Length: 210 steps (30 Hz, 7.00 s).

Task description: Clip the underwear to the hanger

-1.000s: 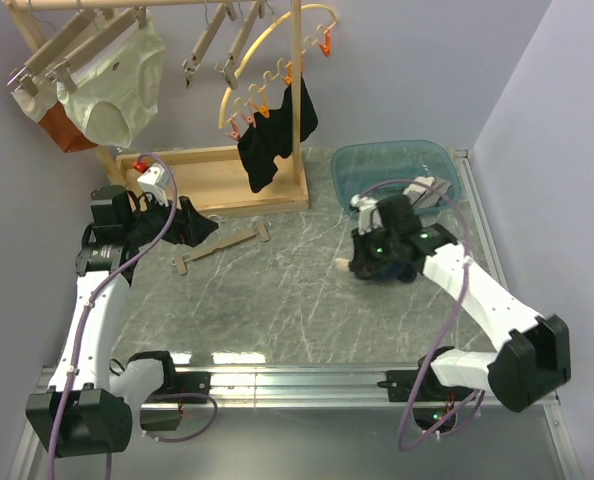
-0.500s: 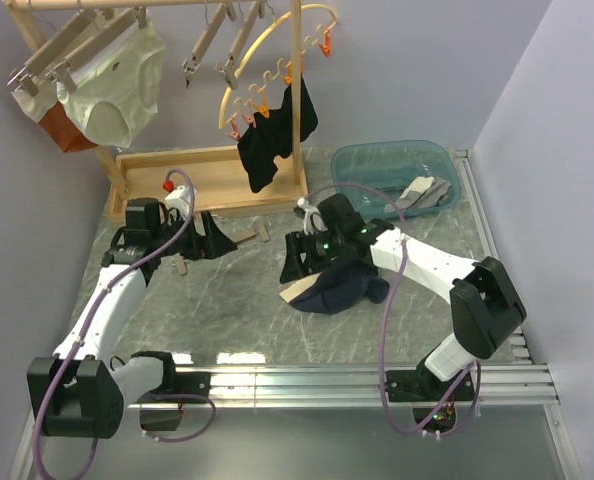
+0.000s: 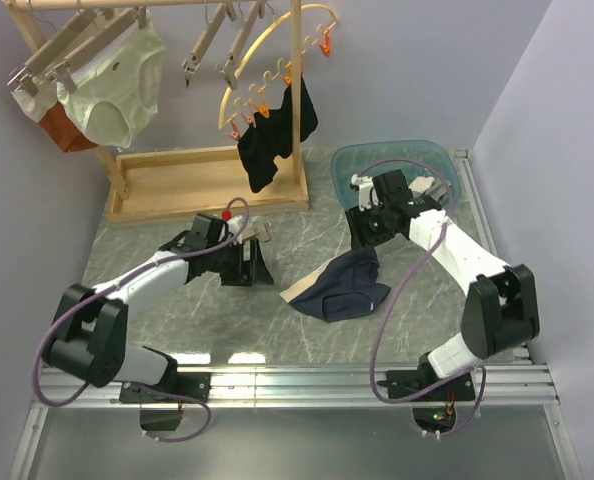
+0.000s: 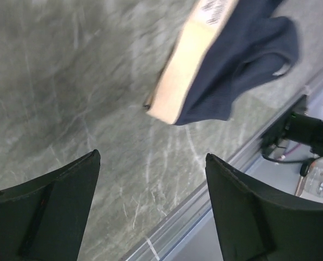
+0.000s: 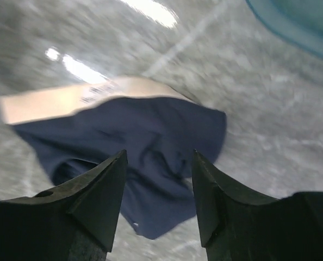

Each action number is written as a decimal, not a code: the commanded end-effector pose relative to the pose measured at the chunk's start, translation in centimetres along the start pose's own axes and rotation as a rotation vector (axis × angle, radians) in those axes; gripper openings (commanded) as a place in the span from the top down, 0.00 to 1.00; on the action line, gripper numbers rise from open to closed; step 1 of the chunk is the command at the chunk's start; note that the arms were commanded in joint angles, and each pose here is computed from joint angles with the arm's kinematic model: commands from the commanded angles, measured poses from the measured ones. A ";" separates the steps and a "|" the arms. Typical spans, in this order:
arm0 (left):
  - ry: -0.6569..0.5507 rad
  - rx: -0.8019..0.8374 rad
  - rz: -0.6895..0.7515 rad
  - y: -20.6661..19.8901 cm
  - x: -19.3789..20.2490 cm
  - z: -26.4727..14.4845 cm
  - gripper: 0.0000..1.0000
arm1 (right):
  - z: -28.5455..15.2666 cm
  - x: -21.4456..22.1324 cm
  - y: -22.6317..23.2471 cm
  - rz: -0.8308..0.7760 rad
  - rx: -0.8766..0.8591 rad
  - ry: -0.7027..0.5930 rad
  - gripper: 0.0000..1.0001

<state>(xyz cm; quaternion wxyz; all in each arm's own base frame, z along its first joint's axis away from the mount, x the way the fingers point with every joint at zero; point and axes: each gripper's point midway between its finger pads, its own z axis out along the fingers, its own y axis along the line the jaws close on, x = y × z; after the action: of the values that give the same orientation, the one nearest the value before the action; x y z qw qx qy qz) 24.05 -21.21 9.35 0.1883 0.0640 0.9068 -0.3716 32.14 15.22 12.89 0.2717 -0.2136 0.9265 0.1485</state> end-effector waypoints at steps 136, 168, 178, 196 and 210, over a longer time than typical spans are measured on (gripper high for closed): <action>0.010 -0.180 0.045 1.8 -2.5 3.0 1.00 | 0.2 10.9 11.0 -0.690 -0.174 -0.088 0.67; 0.027 -0.146 0.037 1.5 -2.3 3.6 1.00 | -0.9 11.9 12.6 -0.946 -0.398 -0.112 0.33; 0.027 -0.137 0.040 1.4 -2.3 3.7 1.00 | 1.5 11.3 12.7 -1.005 -0.346 -0.105 0.34; -0.217 -0.156 0.473 -2.3 -12.9 -5.1 1.00 | -8.1 -0.1 7.1 -0.612 -0.159 -0.311 1.00; -0.126 0.114 1.014 -7.3 -1.9 -11.5 1.00 | -14.8 4.3 10.0 -0.626 -0.283 -0.385 1.00</action>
<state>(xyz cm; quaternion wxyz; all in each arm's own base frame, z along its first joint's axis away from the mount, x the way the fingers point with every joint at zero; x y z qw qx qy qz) 25.69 -18.45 23.57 0.4334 0.4007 0.7655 -0.2562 21.22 17.18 24.20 0.4634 -0.4761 0.7221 0.1929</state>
